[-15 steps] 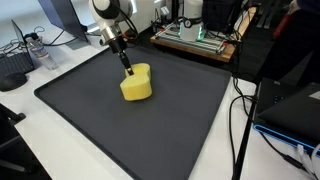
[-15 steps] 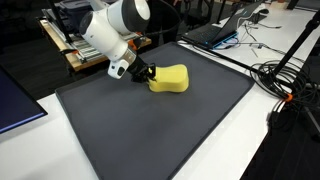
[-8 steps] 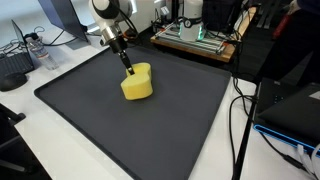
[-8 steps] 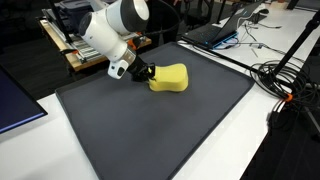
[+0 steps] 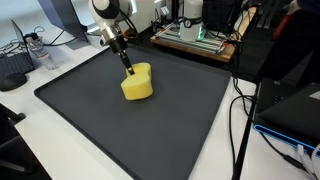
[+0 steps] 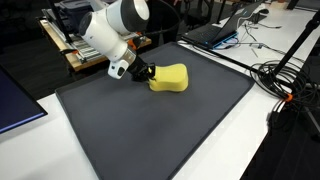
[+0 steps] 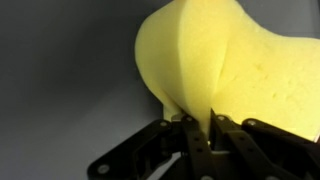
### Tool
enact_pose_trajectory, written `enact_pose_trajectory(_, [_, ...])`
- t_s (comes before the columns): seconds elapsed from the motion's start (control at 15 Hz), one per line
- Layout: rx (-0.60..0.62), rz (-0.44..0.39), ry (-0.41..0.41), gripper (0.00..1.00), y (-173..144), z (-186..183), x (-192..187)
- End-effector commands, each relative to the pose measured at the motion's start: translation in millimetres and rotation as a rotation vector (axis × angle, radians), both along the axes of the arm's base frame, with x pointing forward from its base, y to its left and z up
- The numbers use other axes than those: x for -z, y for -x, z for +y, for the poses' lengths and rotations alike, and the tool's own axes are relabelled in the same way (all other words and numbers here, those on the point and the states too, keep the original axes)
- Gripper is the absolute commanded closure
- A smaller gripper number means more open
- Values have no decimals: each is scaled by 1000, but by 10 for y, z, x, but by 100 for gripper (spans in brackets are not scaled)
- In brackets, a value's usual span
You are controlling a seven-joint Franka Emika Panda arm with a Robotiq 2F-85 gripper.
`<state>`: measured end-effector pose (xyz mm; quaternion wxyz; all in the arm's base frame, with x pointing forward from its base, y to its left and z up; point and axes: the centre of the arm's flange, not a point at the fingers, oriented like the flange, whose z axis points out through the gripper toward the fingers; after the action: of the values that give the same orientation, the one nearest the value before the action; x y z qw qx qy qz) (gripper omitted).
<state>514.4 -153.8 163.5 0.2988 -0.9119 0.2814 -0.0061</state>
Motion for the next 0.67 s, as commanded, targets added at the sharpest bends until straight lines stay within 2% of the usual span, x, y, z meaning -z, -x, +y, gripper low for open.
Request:
enact_pose_trajectory(0.0, [2, 0, -10, 97, 28, 9, -64])
enact_pose_trajectory(0.6, [-1, 1, -7, 97, 24, 16, -72])
